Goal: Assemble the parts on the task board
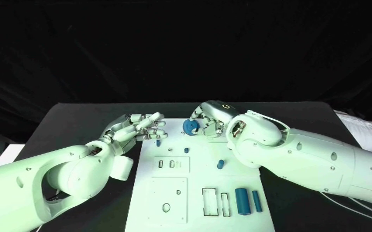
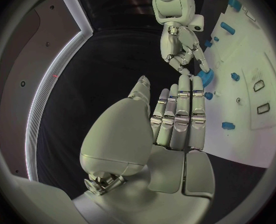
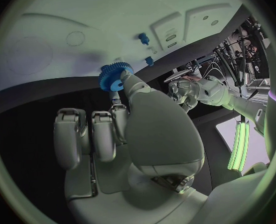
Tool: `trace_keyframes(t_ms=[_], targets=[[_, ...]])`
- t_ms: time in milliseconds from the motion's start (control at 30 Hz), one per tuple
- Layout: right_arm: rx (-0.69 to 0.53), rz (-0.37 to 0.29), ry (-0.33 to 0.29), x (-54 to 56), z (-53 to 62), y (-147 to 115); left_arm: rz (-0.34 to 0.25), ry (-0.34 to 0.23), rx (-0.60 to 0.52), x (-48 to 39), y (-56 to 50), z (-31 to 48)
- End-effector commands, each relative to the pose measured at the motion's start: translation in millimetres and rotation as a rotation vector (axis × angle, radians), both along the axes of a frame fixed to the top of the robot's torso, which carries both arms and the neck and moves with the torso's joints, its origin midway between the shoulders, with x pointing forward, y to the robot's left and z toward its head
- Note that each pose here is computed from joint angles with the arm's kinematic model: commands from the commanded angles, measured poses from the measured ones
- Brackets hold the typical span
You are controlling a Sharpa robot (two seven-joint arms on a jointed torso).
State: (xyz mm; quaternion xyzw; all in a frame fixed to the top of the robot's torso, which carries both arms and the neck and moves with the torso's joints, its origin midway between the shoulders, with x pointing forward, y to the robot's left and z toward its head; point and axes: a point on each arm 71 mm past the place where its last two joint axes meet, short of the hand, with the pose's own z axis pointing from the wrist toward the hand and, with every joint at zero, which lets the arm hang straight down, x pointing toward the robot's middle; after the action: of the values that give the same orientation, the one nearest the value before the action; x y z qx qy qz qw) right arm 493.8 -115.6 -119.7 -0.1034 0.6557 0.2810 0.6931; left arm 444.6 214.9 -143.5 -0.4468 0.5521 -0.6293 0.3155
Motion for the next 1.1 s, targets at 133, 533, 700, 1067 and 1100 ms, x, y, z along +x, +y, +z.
trace_keyframes(t_ms=[133, 533, 700, 1067, 1100], targets=[[-0.016, 0.013, -0.007, 0.9, -9.4, 16, -0.019, -0.006, -0.013, 0.4, -1.8, 1.1], [-0.048, 0.015, 0.036, 6.7, -25.6, 31, -0.019, -0.006, -0.013, 0.7, -2.0, 1.1], [-0.058, 0.005, 0.045, 10.3, -28.9, 33, -0.021, -0.006, -0.013, 0.4, -2.6, 1.1], [-0.061, -0.017, 0.052, 14.4, -31.5, 34, -0.023, -0.004, -0.013, 0.1, -2.7, 1.1], [-0.063, -0.016, 0.056, 14.4, -31.9, 35, -0.023, -0.004, -0.013, 0.0, -2.8, 1.1]])
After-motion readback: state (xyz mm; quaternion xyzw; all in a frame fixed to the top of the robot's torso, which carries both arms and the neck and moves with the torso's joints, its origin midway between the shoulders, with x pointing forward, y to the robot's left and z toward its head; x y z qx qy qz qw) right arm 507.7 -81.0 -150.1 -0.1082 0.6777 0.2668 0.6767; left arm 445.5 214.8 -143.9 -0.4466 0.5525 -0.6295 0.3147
